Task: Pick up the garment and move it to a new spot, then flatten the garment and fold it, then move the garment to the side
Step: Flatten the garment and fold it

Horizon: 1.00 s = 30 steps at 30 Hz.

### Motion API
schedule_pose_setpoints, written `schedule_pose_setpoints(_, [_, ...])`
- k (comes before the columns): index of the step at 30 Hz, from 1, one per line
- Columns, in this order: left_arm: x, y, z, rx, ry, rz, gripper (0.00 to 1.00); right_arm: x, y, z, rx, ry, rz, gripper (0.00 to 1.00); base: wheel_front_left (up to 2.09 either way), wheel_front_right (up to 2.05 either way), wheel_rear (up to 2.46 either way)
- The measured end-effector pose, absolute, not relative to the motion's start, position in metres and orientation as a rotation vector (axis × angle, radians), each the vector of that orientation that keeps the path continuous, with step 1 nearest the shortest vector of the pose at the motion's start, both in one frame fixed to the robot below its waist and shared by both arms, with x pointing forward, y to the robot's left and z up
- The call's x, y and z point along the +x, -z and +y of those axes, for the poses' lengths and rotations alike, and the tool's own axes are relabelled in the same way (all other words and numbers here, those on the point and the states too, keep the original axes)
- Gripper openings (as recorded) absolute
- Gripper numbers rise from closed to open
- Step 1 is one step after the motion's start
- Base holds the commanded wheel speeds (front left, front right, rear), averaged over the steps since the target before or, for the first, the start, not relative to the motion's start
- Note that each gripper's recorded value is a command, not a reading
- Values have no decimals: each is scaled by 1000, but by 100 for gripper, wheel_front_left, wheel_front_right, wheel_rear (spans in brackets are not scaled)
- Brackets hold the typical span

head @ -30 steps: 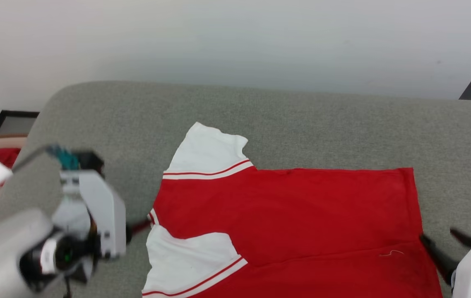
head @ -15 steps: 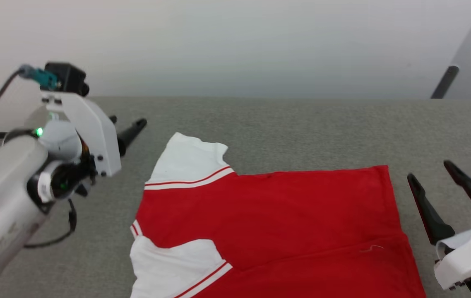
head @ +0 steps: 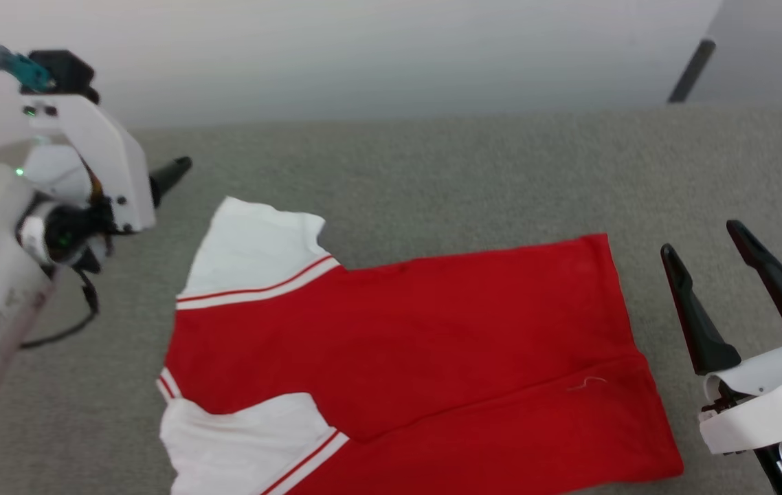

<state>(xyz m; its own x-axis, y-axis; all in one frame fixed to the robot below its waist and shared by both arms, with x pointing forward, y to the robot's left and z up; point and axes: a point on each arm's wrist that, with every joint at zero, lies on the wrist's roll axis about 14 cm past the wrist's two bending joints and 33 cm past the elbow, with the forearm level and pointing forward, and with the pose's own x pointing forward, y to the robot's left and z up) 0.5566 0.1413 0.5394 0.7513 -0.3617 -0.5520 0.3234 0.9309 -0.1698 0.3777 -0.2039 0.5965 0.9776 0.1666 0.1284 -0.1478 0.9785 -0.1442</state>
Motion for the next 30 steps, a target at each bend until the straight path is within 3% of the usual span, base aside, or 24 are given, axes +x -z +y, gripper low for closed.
schedule_pose_setpoints(13, [598,-456,147,-41,339,897,100,400,-556,-218,-106,-111,-29,100,0,0,0])
schedule_pose_setpoints(26, [601,-388,134,-19,351,1091,100,414,-520,-219,-76,-101,65,100,0,0,0])
schedule_pose_setpoints(27, [600,-386,133,-22,350,1103,96,415,-519,-218,-73,-102,71,100,0,0,0])
schedule_pose_setpoints(28, [599,-385,132,-30,348,1112,86,415,-518,-218,-67,-102,76,100,0,0,0])
schedule_pose_setpoints(29, [599,-385,131,-35,345,1122,74,415,-516,-217,-55,-103,83,100,0,0,0])
schedule_pose_setpoints(30, [598,-385,131,-38,343,1131,53,415,-515,-217,-49,-104,90,100,0,0,0])
